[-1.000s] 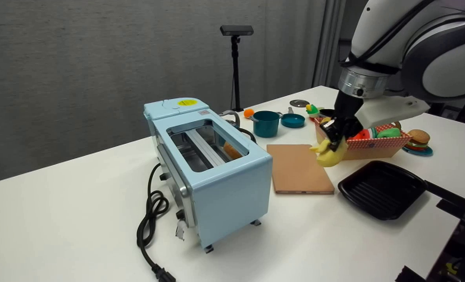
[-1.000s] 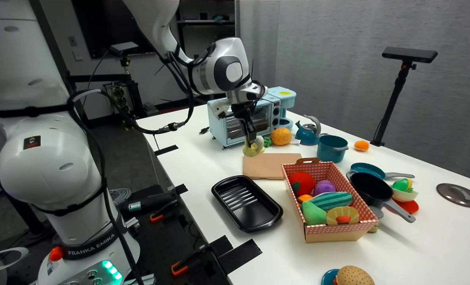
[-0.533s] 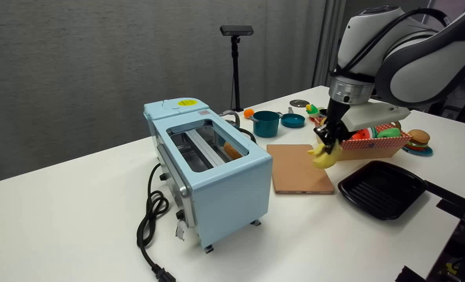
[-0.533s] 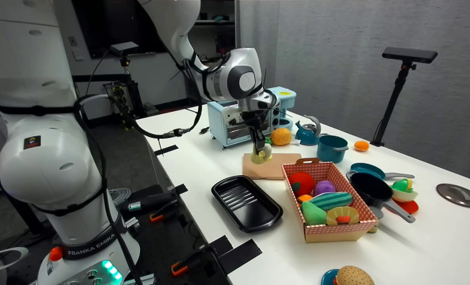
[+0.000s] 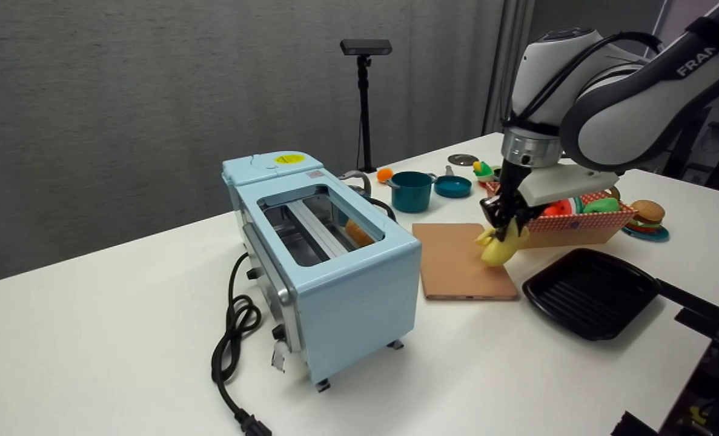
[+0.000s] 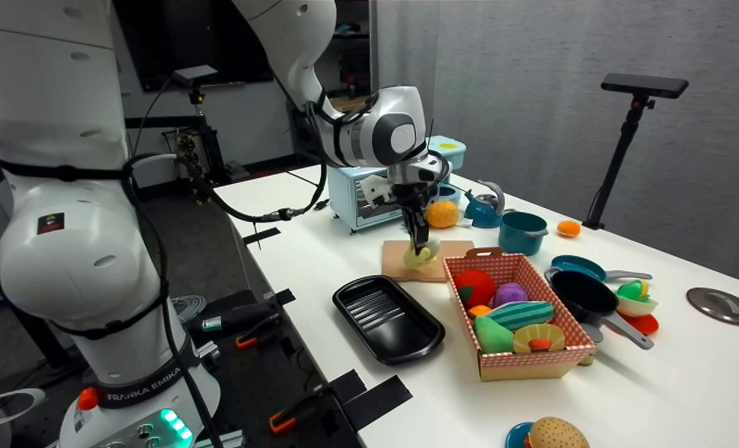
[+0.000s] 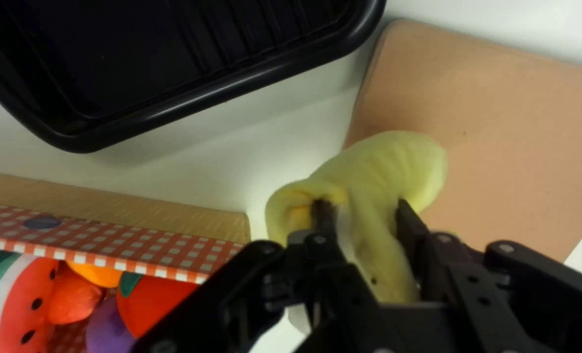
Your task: Put the toy banana on the wooden board
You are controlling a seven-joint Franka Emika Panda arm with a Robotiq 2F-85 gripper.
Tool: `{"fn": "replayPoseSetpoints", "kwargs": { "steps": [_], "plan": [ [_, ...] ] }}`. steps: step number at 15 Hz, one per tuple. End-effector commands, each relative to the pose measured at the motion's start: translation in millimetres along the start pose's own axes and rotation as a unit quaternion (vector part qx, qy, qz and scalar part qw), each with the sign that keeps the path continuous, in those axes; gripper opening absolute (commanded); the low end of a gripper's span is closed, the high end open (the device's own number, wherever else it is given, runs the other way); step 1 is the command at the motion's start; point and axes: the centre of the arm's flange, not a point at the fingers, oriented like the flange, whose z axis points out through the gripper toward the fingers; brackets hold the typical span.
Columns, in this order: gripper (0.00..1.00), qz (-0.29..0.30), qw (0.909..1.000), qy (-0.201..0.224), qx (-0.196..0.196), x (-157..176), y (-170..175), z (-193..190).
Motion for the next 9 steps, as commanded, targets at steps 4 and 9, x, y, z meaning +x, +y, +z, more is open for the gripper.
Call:
{"fn": "replayPoseSetpoints", "kwargs": {
  "steps": [4,9],
  "plan": [
    [0.87,-0.006,0.9999,-0.007,-0.006,18.5,13.9,5.2],
    [1.00,-0.009,0.9999,-0.009,-0.009,18.0,12.8,8.6]
  ]
}}
